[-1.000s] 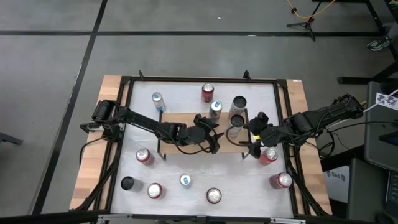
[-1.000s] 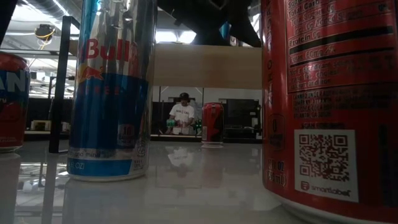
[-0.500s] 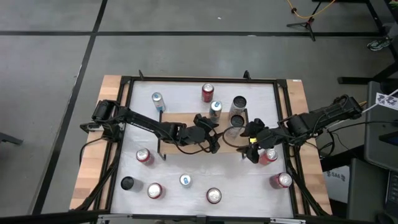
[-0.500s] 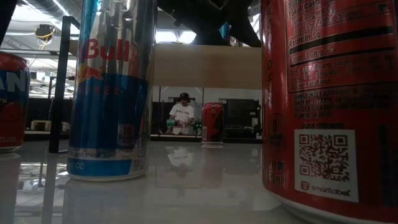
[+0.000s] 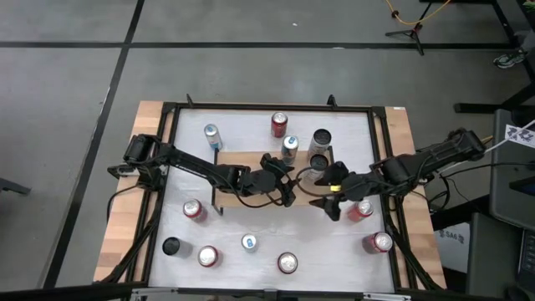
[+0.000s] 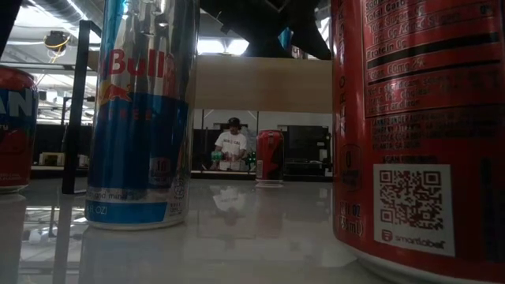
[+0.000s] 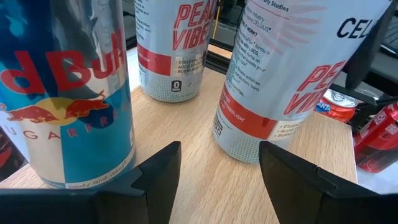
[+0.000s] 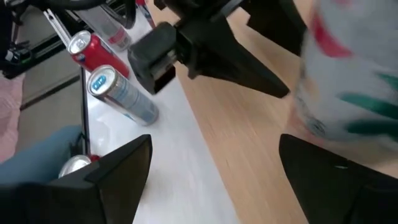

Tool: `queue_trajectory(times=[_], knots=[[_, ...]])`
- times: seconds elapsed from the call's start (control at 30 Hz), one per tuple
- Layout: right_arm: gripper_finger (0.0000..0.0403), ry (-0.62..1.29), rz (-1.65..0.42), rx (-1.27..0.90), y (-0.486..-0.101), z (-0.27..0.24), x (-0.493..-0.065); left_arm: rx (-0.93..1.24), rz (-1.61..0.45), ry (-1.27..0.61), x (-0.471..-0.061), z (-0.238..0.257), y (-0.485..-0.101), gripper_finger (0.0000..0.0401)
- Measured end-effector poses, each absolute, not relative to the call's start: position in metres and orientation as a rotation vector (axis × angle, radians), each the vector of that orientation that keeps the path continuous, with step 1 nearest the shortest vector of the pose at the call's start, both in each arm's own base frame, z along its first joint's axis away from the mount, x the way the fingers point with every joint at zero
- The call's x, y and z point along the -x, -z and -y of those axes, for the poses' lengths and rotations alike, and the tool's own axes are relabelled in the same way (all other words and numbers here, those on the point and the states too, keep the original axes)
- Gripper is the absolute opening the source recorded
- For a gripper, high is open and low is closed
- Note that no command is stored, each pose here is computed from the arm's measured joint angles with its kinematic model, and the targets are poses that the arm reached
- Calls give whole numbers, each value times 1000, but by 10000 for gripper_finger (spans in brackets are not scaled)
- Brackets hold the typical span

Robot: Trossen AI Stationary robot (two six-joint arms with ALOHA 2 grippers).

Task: Place canned beverage on shelf
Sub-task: Put the right white-pink soda can on the shelf aligned with the other white-pink soda can

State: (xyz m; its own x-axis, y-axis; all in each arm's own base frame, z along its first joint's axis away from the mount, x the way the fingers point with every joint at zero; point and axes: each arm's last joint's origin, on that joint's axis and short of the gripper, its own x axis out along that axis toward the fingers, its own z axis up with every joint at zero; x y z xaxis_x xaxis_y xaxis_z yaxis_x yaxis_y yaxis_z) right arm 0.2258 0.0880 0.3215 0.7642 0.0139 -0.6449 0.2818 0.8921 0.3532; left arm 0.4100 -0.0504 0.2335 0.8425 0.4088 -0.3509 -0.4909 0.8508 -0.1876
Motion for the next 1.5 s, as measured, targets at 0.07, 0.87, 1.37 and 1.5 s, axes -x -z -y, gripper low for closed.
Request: queue_trajectory(times=[0.07,0.87,1.37,1.5], knots=[[342,157,-676,-456,-319,-90,-232,277,-307,-482,-410,50,-234,211],[342,205,-647,-486,-317,-91,-236,265,-285,-541,-409,49,-234,211],[342,227,-715,-450,-329,-76,-200,382,-188,-691,-408,45,-236,211],[342,240,-725,-433,-330,-73,-195,410,-175,-691,-408,47,-236,211]])
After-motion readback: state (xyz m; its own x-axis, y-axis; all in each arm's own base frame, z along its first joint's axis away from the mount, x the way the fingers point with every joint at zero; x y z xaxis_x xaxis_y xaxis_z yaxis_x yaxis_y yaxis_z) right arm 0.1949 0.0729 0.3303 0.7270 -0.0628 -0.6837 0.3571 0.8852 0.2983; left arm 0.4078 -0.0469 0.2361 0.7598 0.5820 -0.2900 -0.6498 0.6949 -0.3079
